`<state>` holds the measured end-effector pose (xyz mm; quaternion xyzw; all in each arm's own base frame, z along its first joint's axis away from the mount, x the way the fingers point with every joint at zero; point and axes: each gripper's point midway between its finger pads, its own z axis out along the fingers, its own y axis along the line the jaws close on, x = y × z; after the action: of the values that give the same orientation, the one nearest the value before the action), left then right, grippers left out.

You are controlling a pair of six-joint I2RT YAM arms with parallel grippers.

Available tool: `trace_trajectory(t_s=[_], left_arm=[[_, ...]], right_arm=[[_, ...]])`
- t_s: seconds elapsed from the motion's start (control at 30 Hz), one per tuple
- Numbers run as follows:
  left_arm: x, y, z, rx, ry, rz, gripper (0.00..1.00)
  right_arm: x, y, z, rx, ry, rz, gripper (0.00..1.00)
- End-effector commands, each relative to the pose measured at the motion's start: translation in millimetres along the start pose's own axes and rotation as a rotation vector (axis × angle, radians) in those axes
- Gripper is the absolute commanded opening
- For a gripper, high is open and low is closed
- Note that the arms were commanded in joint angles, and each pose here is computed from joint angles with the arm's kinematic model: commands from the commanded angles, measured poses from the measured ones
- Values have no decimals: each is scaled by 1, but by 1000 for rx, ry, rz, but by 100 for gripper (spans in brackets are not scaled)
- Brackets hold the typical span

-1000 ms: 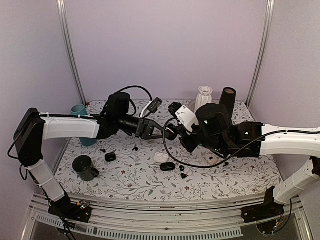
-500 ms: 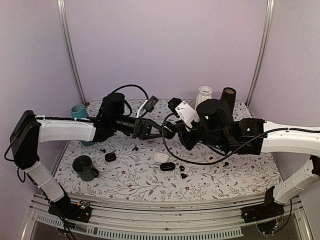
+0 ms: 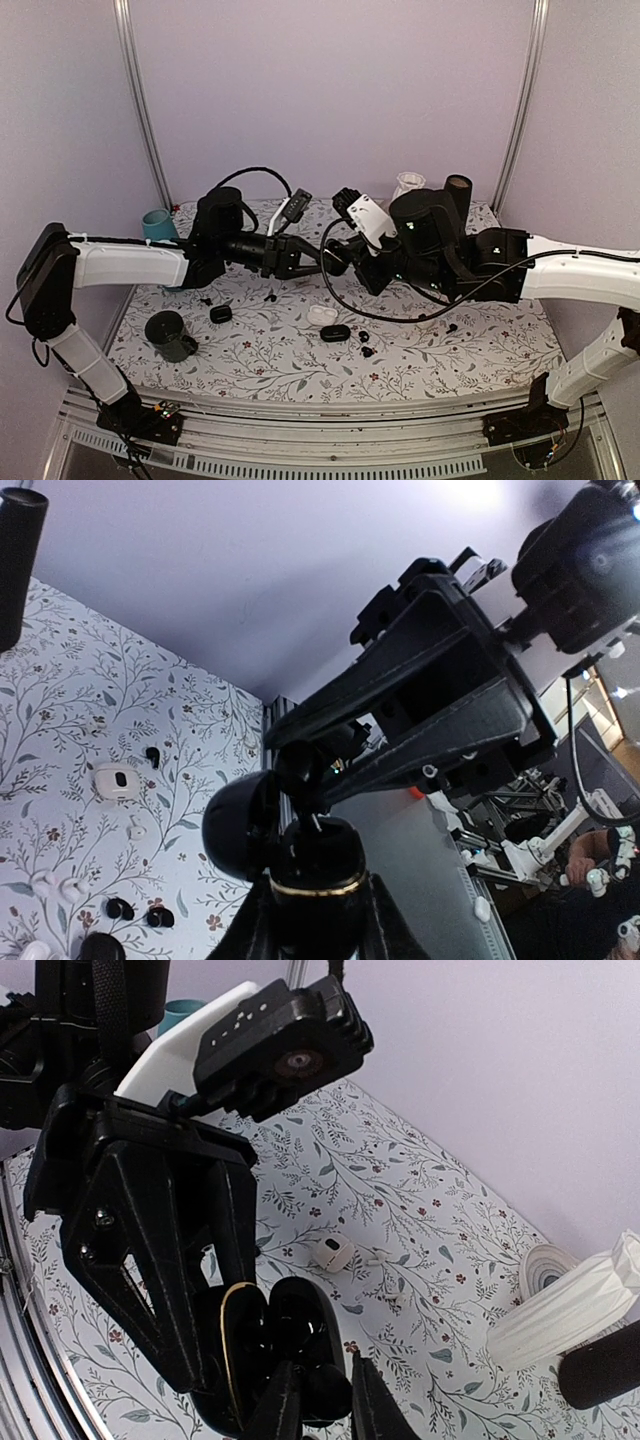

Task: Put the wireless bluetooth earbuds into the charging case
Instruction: Insert the right earbud into the charging case.

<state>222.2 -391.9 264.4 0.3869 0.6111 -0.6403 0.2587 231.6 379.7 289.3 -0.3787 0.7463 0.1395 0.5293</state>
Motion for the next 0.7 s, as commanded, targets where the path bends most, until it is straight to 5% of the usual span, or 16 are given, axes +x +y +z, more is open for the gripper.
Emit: trace_trajectory(t_s=[0.0, 0.67], left_arm=[[-28, -23, -2, 20, -89, 136, 0], [-35, -29, -7, 19, -136, 188, 0]], right_arm=[[3, 23, 5, -90, 25, 6, 17], [0, 17, 2, -60, 36, 24, 27]])
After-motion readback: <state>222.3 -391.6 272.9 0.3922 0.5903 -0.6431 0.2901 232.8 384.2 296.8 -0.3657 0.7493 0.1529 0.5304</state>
